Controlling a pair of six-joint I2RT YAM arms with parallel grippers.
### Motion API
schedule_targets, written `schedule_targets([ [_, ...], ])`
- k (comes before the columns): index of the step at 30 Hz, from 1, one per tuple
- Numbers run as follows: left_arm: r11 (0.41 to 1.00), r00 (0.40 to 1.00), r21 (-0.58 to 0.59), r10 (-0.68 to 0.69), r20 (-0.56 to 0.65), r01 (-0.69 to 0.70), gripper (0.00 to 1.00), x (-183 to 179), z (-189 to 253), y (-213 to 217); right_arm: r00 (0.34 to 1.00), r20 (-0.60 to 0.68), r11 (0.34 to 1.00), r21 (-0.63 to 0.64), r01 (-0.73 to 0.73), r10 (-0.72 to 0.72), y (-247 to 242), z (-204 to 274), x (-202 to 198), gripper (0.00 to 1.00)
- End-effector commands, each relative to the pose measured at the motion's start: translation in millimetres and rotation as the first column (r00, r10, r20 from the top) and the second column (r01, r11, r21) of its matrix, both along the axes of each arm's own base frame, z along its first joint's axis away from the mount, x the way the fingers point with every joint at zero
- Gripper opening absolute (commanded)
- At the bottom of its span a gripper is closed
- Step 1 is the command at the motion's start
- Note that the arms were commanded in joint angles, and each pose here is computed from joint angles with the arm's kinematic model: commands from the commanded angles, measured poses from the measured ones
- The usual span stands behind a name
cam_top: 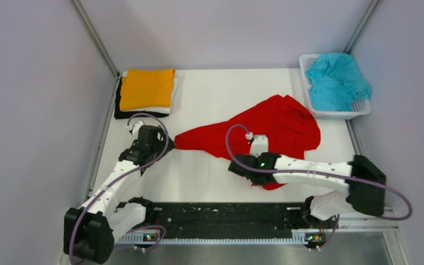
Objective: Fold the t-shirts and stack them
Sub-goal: Flatten out the tshirt
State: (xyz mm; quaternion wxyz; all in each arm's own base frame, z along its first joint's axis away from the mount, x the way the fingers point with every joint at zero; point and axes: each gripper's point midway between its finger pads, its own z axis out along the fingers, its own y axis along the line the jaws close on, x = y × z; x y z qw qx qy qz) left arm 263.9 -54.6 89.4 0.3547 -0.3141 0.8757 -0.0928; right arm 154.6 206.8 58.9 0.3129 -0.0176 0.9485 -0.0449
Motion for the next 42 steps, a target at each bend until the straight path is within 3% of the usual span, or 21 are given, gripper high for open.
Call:
schedule_targets([
  [1,0.994,0.997,-0.074,-0.079,0.008,0.079,0.99,8,-2,-21,0.958,0.263,0.993,0.020,0.115,-0.116,-61,92,40,0.00],
  [9,0.980,0.990,-0.146,-0.140,-0.027,0.135,0.99,4,-15,-43,0.880,0.370,0.951,0.189,0.244,-0.299,-150,154,20,0.00],
  [13,0.971,0.984,-0.172,-0.173,-0.033,0.165,0.99,-2,-21,-59,0.859,0.386,0.926,0.300,0.229,-0.337,-163,165,11,0.00],
  [23,0.955,0.970,-0.214,-0.228,-0.080,0.207,0.97,-21,-41,-99,0.910,0.347,0.971,0.149,0.185,-0.226,-139,136,21,0.00],
  [32,0.986,0.967,-0.030,-0.164,-0.193,0.161,0.72,-5,-69,-93,0.917,0.345,0.978,0.119,0.171,-0.202,-127,122,29,0.00],
  [39,0.967,0.938,-0.007,-0.247,-0.242,0.253,0.49,-2,-83,-120,0.915,0.350,0.979,0.106,0.175,-0.201,-125,115,32,0.00],
  [41,0.962,0.931,-0.009,-0.268,-0.247,0.274,0.36,-3,-86,-126,0.918,0.344,0.980,0.093,0.177,-0.198,-124,111,34,0.00],
  [42,0.958,0.928,-0.010,-0.280,-0.245,0.287,0.23,-2,-86,-129,0.920,0.340,0.981,0.086,0.174,-0.193,-123,109,36,0.00],
])
